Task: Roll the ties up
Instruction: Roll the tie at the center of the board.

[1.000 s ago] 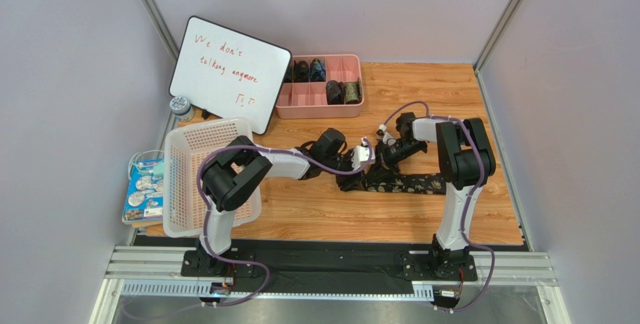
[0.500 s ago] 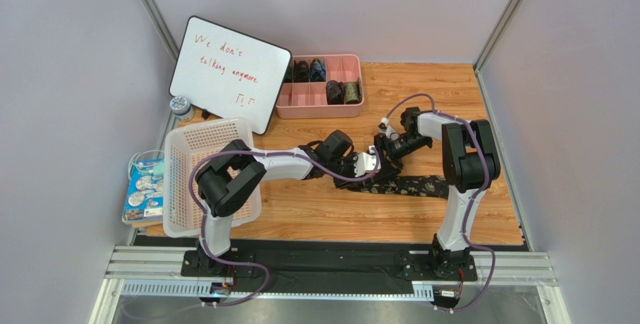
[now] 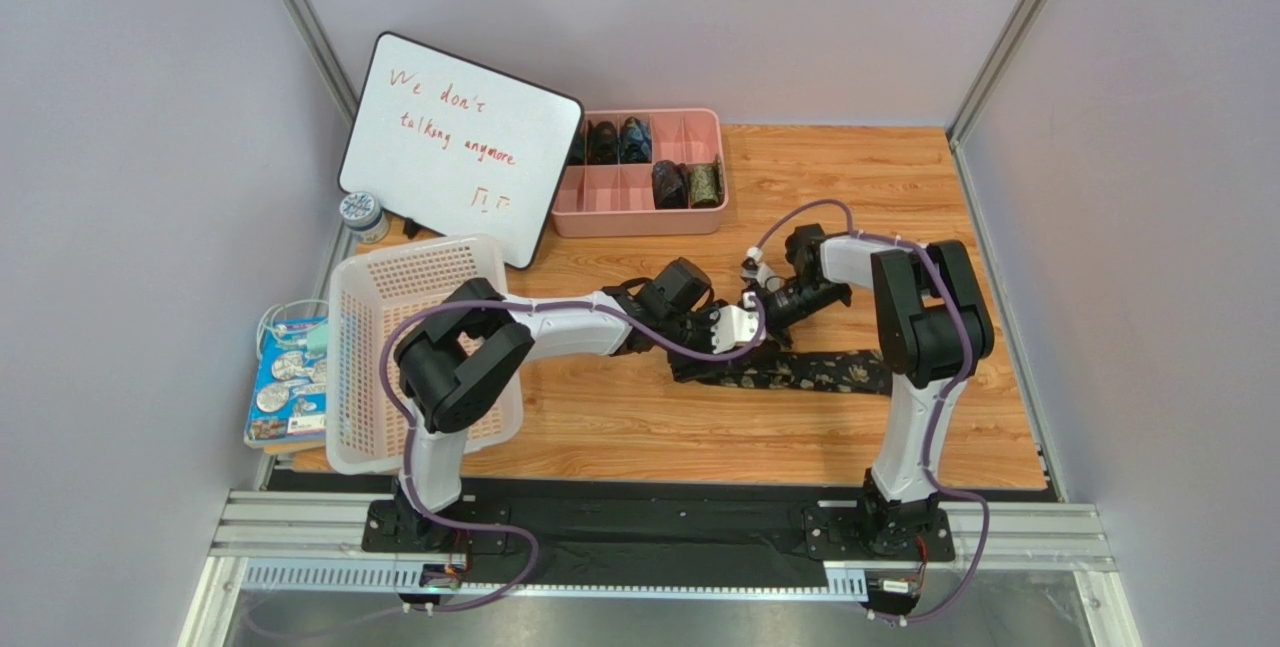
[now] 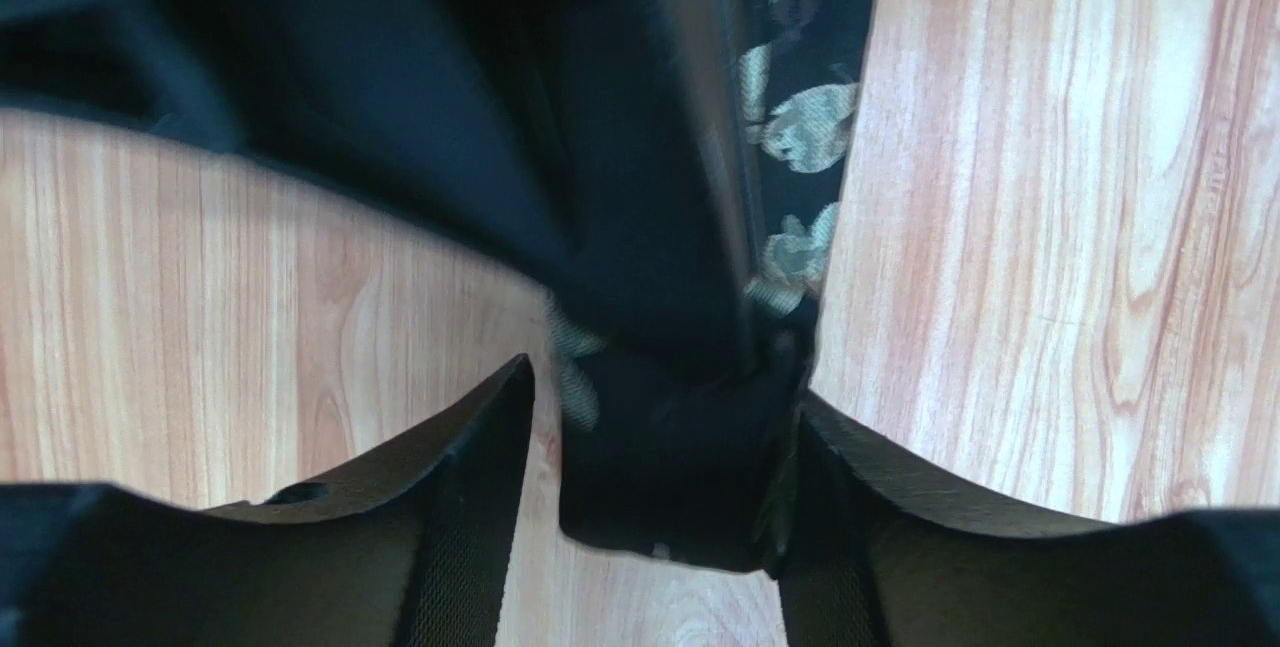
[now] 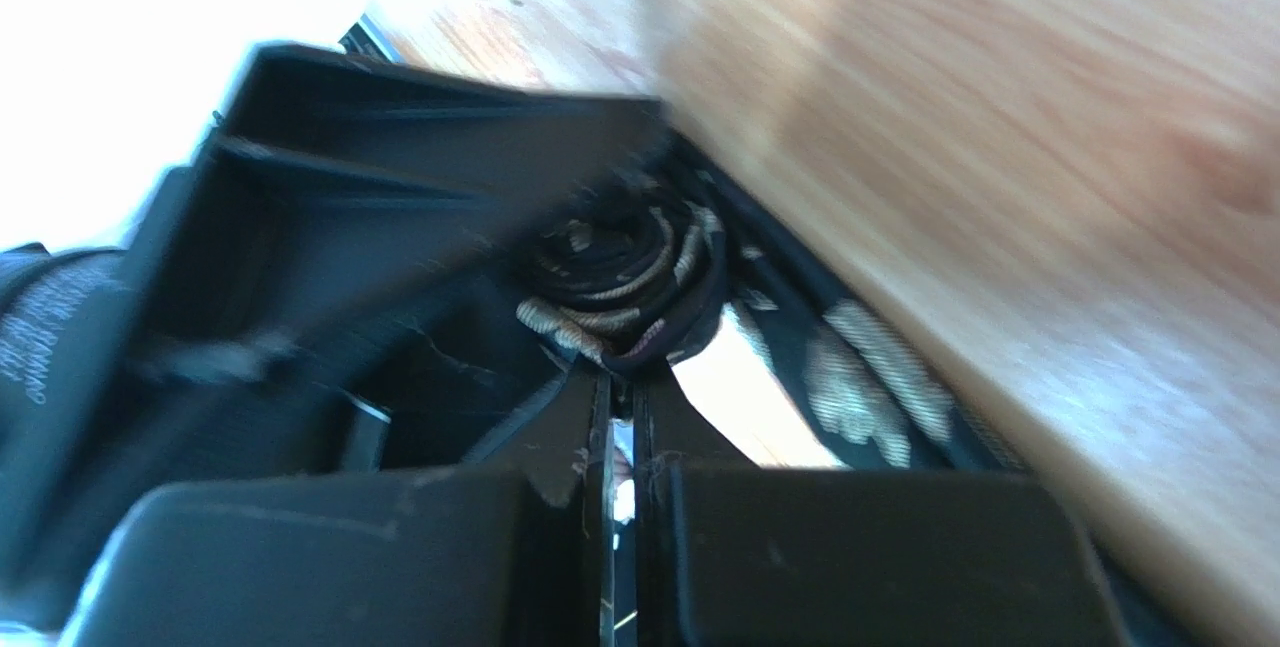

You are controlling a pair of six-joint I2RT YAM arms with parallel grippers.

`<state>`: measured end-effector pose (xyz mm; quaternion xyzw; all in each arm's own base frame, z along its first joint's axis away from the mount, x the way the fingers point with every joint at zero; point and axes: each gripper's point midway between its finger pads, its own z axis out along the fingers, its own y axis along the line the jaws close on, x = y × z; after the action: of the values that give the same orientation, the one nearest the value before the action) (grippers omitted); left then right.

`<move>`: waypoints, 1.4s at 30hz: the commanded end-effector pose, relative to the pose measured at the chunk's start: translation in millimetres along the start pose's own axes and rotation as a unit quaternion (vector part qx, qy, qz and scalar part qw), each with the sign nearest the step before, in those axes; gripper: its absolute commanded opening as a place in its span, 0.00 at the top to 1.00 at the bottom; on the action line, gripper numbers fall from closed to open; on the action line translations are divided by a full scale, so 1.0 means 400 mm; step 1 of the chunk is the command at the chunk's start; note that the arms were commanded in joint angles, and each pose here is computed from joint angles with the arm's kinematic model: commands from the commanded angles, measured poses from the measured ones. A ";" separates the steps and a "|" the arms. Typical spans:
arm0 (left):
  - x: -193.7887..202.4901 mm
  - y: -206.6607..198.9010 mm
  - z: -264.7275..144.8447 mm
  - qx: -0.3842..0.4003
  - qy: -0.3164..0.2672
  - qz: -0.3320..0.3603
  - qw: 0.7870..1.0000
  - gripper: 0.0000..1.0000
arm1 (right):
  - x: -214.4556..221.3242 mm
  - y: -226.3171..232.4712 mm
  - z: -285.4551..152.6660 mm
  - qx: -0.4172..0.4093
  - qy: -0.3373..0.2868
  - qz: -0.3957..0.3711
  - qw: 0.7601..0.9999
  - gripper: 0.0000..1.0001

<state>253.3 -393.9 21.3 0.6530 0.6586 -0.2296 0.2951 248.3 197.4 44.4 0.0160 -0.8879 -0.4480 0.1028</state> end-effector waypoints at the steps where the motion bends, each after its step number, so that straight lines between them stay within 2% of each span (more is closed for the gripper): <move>1: 0.070 -0.041 -0.028 0.039 -0.001 -0.060 0.997 0.27 | 0.017 -0.145 0.019 0.073 0.011 0.033 0.997 1.00; 3: 0.020 -0.021 -0.049 0.044 -0.057 -0.066 0.995 0.24 | 0.020 -0.174 0.019 0.091 0.015 0.042 0.995 1.00; 6: -0.042 -0.011 -0.057 0.044 -0.110 -0.059 0.991 0.22 | 0.008 -0.203 0.024 0.113 0.016 0.048 0.992 1.00; 11: -0.063 -0.009 -0.033 0.050 -0.139 -0.069 0.987 0.20 | -0.018 -0.222 0.026 0.132 0.008 0.045 0.990 1.00; 15: -0.067 -0.023 -0.009 0.051 -0.148 -0.034 0.987 0.21 | -0.027 -0.215 0.042 0.127 0.014 0.039 0.991 1.00; 16: -0.060 -0.028 0.003 0.050 -0.141 -0.025 0.988 0.22 | -0.029 -0.211 0.046 0.128 0.015 0.035 0.991 1.00; 18: -0.049 -0.028 0.013 0.048 -0.125 -0.013 0.991 0.31 | -0.040 -0.195 0.057 0.125 0.017 0.021 0.992 1.00; 19: -0.034 -0.031 0.022 0.051 -0.108 -0.012 0.993 0.37 | -0.046 -0.187 0.059 0.124 0.016 0.015 0.992 1.00; 20: -0.023 -0.028 0.025 0.048 -0.093 -0.008 0.994 0.49 | -0.054 -0.177 0.058 0.119 0.013 0.011 0.993 1.00; 22: 0.013 -0.031 0.026 0.045 -0.050 -0.008 0.998 0.60 | -0.072 -0.154 0.042 0.114 0.010 -0.008 0.993 1.00; 23: 0.023 -0.034 0.023 0.045 -0.037 -0.010 0.998 0.66 | -0.074 -0.143 0.035 0.109 0.010 -0.015 0.994 0.97; 24: 0.051 -0.047 0.017 0.053 -0.013 -0.017 0.998 0.67 | -0.068 -0.131 0.021 0.105 0.013 -0.011 0.994 0.89; 30: 0.110 -0.080 0.000 0.072 0.056 -0.031 0.995 0.70 | -0.025 -0.025 -0.059 0.057 -0.007 -0.043 0.997 0.59; 32: 0.123 -0.082 0.003 0.076 0.079 -0.042 0.993 0.70 | -0.003 0.009 -0.069 0.037 -0.014 -0.046 0.998 0.54; 37: 0.133 -0.085 0.022 0.080 0.108 -0.059 0.989 0.65 | -0.016 0.039 -0.045 0.002 -0.031 -0.035 0.999 0.52; 41: 0.114 -0.076 0.027 0.079 0.104 -0.069 0.989 0.59 | -0.031 0.024 0.002 0.014 -0.023 -0.037 0.999 0.56; 42: 0.113 -0.077 0.026 0.080 0.102 -0.070 0.989 0.57 | -0.040 0.009 0.015 0.019 -0.024 -0.035 0.999 0.60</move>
<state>249.5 -404.0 23.4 0.6516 0.6654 -0.2609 0.2540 254.8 192.3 56.2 0.0360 -0.8978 -0.4325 0.0746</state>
